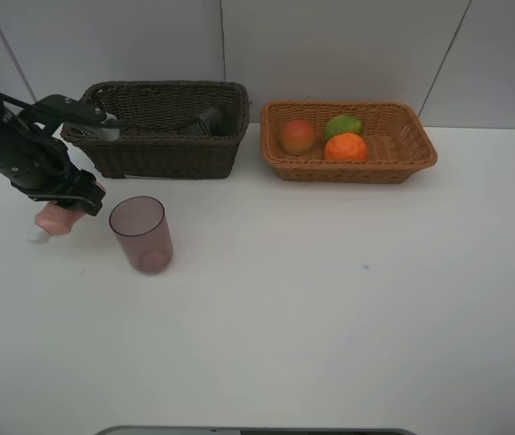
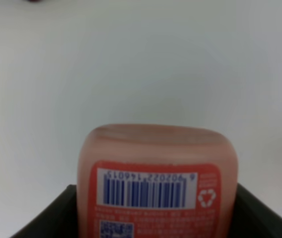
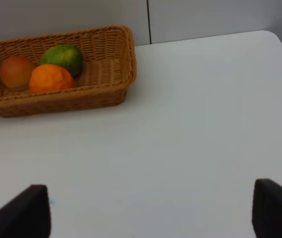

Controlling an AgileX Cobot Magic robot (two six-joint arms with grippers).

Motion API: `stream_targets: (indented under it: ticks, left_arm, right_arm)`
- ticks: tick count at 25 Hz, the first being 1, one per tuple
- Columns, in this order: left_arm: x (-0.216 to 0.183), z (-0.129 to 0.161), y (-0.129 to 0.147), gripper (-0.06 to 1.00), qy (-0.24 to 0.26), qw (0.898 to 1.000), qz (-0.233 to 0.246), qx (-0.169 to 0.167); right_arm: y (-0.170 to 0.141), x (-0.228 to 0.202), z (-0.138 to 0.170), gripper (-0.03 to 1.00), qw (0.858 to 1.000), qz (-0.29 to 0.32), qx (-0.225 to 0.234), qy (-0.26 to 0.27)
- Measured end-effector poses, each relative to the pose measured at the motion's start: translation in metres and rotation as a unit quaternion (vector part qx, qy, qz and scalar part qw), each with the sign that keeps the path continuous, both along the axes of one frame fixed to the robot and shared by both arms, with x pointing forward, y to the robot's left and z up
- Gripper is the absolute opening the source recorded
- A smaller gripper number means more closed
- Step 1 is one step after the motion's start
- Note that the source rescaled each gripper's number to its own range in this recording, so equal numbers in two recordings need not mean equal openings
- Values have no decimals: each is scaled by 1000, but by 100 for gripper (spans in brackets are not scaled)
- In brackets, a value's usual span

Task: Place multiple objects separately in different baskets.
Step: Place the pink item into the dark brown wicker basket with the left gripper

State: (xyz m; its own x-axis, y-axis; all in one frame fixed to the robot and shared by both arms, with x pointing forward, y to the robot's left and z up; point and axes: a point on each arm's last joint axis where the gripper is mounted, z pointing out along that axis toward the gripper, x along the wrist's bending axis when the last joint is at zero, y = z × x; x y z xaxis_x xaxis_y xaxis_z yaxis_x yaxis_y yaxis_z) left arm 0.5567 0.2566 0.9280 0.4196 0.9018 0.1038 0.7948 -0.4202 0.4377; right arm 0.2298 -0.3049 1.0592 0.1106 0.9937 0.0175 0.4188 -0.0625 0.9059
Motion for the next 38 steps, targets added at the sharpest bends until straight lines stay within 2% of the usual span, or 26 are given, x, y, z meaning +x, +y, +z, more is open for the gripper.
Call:
stream_targets:
  ticks: [6, 12, 16, 19, 23, 24, 26, 30, 38]
  left_arm:
    - [9, 59, -2, 70, -93, 994, 31, -38]
    - [19, 97, -2, 70, -195, 977, 60, -68]
    - [27, 110, 0, 70, -265, 956, 83, -89]
    - [32, 120, 1, 70, -323, 936, 94, -101]
    - [40, 134, 3, 70, -411, 896, 113, -124]
    - [43, 134, 4, 70, -429, 886, 117, -129]
    - [51, 127, 4, 70, -451, 873, 126, -137]
    - [69, 92, -2, 70, -447, 869, 141, -159]
    - [89, 19, -29, 70, -452, 872, 99, -161]
  right_arm:
    - [0, 0, 0, 83, 1000, 0, 0, 0]
    - [0, 0, 0, 83, 1000, 0, 0, 0]
    - [0, 0, 0, 83, 1000, 0, 0, 0]
    - [0, 0, 0, 83, 1000, 0, 0, 0]
    - [0, 0, 0, 83, 1000, 0, 0, 0]
    - [0, 0, 0, 83, 1000, 0, 0, 0]
    - [0, 0, 0, 83, 1000, 0, 0, 0]
    - [0, 0, 0, 83, 1000, 0, 0, 0]
    - [0, 0, 0, 83, 1000, 0, 0, 0]
